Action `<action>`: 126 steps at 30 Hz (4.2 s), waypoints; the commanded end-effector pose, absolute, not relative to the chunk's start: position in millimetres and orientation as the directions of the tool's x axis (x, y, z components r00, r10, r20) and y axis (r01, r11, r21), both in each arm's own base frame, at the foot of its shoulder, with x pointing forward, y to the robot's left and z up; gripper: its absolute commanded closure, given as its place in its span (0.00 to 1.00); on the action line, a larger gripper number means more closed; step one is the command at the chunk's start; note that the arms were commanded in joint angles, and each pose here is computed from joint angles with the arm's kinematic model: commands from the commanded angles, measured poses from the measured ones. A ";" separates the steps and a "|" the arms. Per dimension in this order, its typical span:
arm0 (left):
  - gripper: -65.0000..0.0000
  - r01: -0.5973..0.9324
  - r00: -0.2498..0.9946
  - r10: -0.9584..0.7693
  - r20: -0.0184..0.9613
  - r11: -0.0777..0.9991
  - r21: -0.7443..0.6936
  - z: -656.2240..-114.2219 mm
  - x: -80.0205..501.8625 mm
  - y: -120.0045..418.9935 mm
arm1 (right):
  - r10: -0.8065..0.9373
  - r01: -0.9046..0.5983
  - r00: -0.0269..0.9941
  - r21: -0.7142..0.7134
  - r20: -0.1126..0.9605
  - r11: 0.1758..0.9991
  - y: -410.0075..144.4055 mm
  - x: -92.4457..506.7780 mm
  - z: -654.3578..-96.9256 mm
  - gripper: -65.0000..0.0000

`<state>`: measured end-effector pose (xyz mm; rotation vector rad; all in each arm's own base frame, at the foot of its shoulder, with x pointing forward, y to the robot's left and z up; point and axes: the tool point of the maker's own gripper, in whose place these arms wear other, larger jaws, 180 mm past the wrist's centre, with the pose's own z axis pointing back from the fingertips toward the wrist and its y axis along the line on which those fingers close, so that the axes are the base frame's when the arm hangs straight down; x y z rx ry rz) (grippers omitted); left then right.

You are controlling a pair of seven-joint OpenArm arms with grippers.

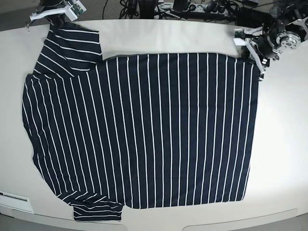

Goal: Fold the T-shirt properly
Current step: 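Lift and drag the shirt with both grippers to reposition it, then fold the shirt edge inward with both grippers and release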

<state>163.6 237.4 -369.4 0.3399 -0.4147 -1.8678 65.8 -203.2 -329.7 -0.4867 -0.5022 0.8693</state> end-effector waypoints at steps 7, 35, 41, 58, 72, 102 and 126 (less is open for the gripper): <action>1.00 0.824 -0.360 -0.933 -0.020 -0.328 0.461 -355.7 161.1 226.9 | 0.771 -0.602 0.621 -0.545 0.139 0.583 -214.0 21.9 -326.7 1.00; 1.00 0.741 -0.339 -0.923 -0.185 -0.383 0.551 -325.6 137.3 219.2 | 0.860 -0.544 0.503 -0.742 0.084 0.391 -217.0 37.5 -293.5 1.00; 1.00 0.672 -0.317 -0.938 -0.138 -0.325 0.666 -308.2 167.7 206.4 | 0.907 -0.394 0.373 -0.852 0.193 0.344 -206.1 100.0 -272.4 1.00; 1.00 0.539 -0.201 -0.979 0.036 -0.080 0.838 -261.0 232.7 194.2 | 0.910 -0.188 0.106 -0.890 0.401 0.415 -182.5 241.0 -214.7 1.00; 1.00 0.531 -0.100 -0.989 0.107 0.038 0.847 -272.6 260.2 219.2 | 0.878 -0.247 0.097 -0.843 0.469 0.478 -193.2 289.6 -231.7 1.00; 0.74 0.198 0.294 -0.689 0.662 0.722 0.663 -274.8 360.4 257.5 | 0.660 -0.033 0.284 -0.681 0.695 0.731 -242.7 372.9 -239.8 0.79; 1.00 0.744 0.530 -0.741 0.412 0.640 0.194 -389.9 265.8 217.0 | 0.585 -0.461 0.751 -0.391 0.306 0.797 -261.8 263.1 -413.2 1.00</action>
